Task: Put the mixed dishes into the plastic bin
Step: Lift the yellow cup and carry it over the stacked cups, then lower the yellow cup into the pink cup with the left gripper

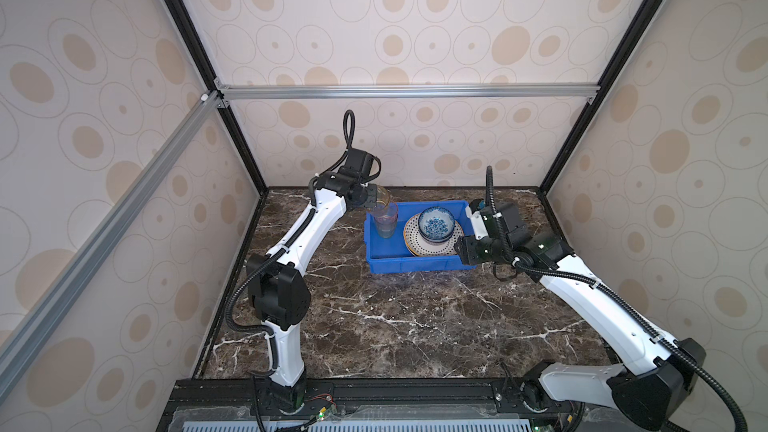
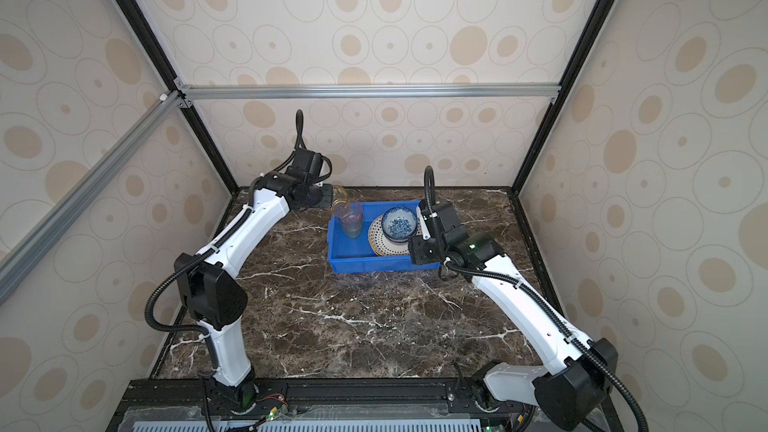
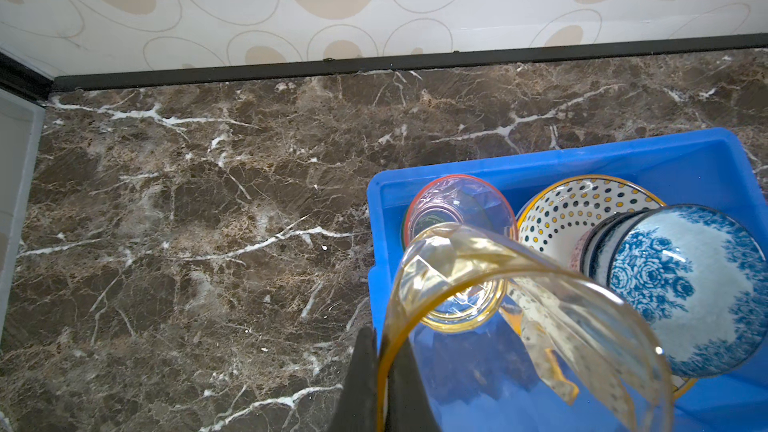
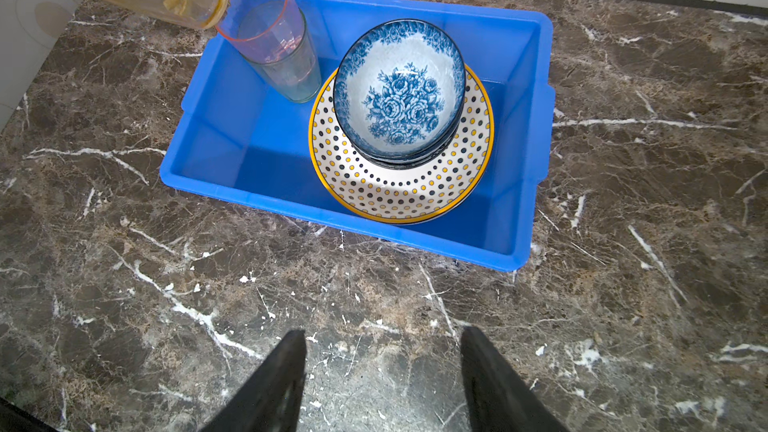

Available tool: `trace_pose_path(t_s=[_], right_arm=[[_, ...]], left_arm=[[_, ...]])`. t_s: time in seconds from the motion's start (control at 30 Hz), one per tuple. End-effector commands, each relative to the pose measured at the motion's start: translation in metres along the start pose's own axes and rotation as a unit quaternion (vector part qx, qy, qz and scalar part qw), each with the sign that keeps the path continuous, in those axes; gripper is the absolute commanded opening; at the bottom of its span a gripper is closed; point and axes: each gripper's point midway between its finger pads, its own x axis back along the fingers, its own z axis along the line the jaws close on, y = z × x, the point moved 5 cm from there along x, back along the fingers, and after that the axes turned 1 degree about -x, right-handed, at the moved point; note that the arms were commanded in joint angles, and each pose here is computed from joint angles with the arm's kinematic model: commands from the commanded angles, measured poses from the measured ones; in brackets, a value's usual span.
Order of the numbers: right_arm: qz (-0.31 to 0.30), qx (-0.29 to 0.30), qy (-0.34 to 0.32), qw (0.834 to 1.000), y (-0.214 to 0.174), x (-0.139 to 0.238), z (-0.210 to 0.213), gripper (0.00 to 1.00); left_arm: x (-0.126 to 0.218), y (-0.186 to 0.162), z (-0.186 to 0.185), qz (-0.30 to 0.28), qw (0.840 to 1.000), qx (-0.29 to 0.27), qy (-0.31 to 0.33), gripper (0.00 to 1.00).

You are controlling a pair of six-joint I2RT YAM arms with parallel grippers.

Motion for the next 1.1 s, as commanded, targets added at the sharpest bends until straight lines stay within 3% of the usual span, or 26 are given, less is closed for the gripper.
trace_pose_path(t_s=[0.0,1.07], right_arm=[[-0.001,0.010,-0.007,1.000,-0.002,0.002,-0.001,0.63],[-0.007,0.012,-0.020,1.000,-0.006,0.007,-0.007,0.65]], left_arm=[[0.011,0.017,-0.005,-0.028,1.000,-0.007,-0.009,0.00],[-0.057,0.008,-0.021,0.032,0.999,-0.027,-0.014,0.00]])
